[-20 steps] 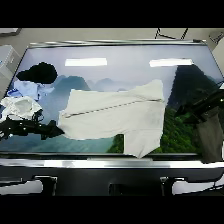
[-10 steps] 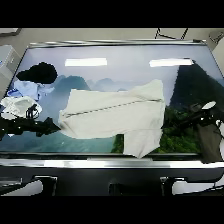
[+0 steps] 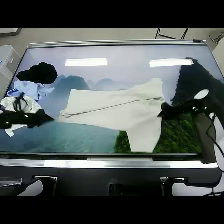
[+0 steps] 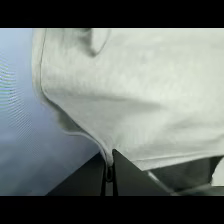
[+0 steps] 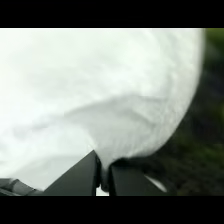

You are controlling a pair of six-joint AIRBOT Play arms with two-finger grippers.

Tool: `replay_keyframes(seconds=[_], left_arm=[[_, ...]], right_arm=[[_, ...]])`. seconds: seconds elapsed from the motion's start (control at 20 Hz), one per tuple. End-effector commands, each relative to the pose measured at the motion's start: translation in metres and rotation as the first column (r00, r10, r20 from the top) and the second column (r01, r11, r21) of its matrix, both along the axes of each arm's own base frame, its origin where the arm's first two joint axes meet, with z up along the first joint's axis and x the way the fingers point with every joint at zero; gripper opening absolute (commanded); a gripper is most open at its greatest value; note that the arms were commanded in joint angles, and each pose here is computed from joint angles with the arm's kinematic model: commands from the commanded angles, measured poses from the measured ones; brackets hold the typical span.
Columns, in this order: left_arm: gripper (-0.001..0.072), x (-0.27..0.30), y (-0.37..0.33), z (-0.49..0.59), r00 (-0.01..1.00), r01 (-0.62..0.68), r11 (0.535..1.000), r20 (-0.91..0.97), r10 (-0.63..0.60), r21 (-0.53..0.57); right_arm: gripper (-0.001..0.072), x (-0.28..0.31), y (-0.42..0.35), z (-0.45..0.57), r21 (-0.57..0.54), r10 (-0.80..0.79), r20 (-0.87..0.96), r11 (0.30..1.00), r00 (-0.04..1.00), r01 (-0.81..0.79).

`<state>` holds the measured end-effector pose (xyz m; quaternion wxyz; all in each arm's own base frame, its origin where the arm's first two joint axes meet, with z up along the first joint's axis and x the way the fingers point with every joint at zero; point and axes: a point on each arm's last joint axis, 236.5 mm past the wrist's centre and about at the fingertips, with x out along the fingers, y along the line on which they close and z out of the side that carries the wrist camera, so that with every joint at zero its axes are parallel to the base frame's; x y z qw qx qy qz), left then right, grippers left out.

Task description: Fold the clothes and pants, and hang the long-sleeved shirts on hangers.

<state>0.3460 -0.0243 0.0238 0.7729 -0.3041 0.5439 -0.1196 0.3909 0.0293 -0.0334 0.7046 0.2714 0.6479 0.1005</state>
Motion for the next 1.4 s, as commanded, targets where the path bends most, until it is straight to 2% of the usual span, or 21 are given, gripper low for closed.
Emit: replay_keyframes(seconds=[0.0, 0.05, 0.1, 0.15, 0.2, 0.3, 0.4, 0.6, 0.75, 0.85, 0.95, 1.05, 1.1, 1.15, 1.2, 1.3, 1.35], left_arm=[[0.0026, 0.047, 0.024, 0.171, 0.892, -0.121, 0.984, 0.449, 0.05, 0.131], [0.0026, 0.049, 0.027, 0.248, 0.786, -0.176, 0.97, 0.617, 0.037, 0.166], [0.0027, 0.037, 0.027, 0.333, 0.639, -0.242, 0.952, 0.769, 0.011, 0.187], [0.0027, 0.015, 0.025, 0.402, 0.494, -0.306, 0.931, 0.869, -0.023, 0.199], [0.0027, -0.017, 0.02, 0.463, 0.353, -0.366, 0.908, 0.933, -0.066, 0.202], [0.0027, -0.08, -0.002, 0.529, 0.179, -0.415, 0.887, 0.974, -0.14, 0.204], [0.0027, -0.128, -0.02, 0.556, 0.081, -0.436, 0.879, 0.981, -0.176, 0.194], [0.0027, -0.186, -0.03, 0.573, -0.004, -0.508, 0.842, 0.977, -0.214, 0.182], [0.0027, -0.202, -0.028, 0.576, -0.02, -0.549, 0.816, 0.972, -0.232, 0.184], [0.0027, -0.203, -0.028, 0.579, -0.027, -0.545, 0.822, 0.976, -0.216, 0.167], [0.0026, -0.198, -0.026, 0.575, -0.008, -0.541, 0.822, 0.977, -0.215, 0.177], [0.0026, -0.17, -0.021, 0.551, 0.109, -0.493, 0.848, 0.981, -0.161, 0.194], [0.0026, -0.145, -0.016, 0.525, 0.218, -0.455, 0.862, 0.967, -0.135, 0.223], [0.0026, -0.116, -0.01, 0.487, 0.359, -0.401, 0.873, 0.925, -0.128, 0.276], [0.0026, -0.089, -0.003, 0.443, 0.499, -0.338, 0.887, 0.859, -0.115, 0.315], [0.0026, -0.038, 0.01, 0.339, 0.747, -0.195, 0.924, 0.66, -0.078, 0.329], [0.0027, -0.017, 0.013, 0.287, 0.827, -0.14, 0.942, 0.56, -0.058, 0.304]], right_arm=[[0.005, 0.059, -0.029, 0.162, -0.211, 0.076, 0.424, 0.977, 0.903, 0.016], [0.005, 0.069, -0.043, 0.238, -0.288, 0.099, 0.589, 0.953, 0.802, 0.094], [0.005, 0.068, -0.055, 0.314, -0.34, 0.126, 0.728, 0.92, 0.674, 0.194], [0.005, 0.053, -0.063, 0.394, -0.355, 0.16, 0.841, 0.884, 0.517, 0.305], [0.005, 0.023, -0.066, 0.461, -0.346, 0.196, 0.907, 0.85, 0.373, 0.397], [0.005, -0.042, -0.057, 0.541, -0.293, 0.238, 0.956, 0.82, 0.171, 0.492], [0.0051, -0.104, -0.044, 0.578, -0.26, 0.266, 0.962, 0.81, 0.065, 0.526], [0.005, -0.2, -0.025, 0.621, -0.189, 0.302, 0.948, 0.794, -0.104, 0.578], [0.005, -0.237, -0.027, 0.637, -0.125, 0.291, 0.94, 0.777, -0.177, 0.618], [0.005, -0.245, -0.026, 0.642, -0.11, 0.294, 0.935, 0.773, -0.199, 0.624], [0.005, -0.242, -0.027, 0.641, -0.114, 0.293, 0.937, 0.773, -0.192, 0.624], [0.005, -0.219, -0.031, 0.625, -0.154, 0.283, 0.952, 0.776, -0.119, 0.612], [0.005, -0.193, -0.036, 0.601, -0.212, 0.27, 0.963, 0.781, -0.011, 0.588], [0.005, -0.164, -0.041, 0.563, -0.285, 0.247, 0.958, 0.79, 0.143, 0.543], [0.005, -0.13, -0.046, 0.506, -0.361, 0.207, 0.913, 0.812, 0.352, 0.46], [0.0049, -0.081, -0.045, 0.376, -0.445, 0.168, 0.662, 0.872, 0.73, 0.203], [0.0049, -0.065, -0.035, 0.32, -0.401, 0.157, 0.531, 0.912, 0.833, 0.083]])
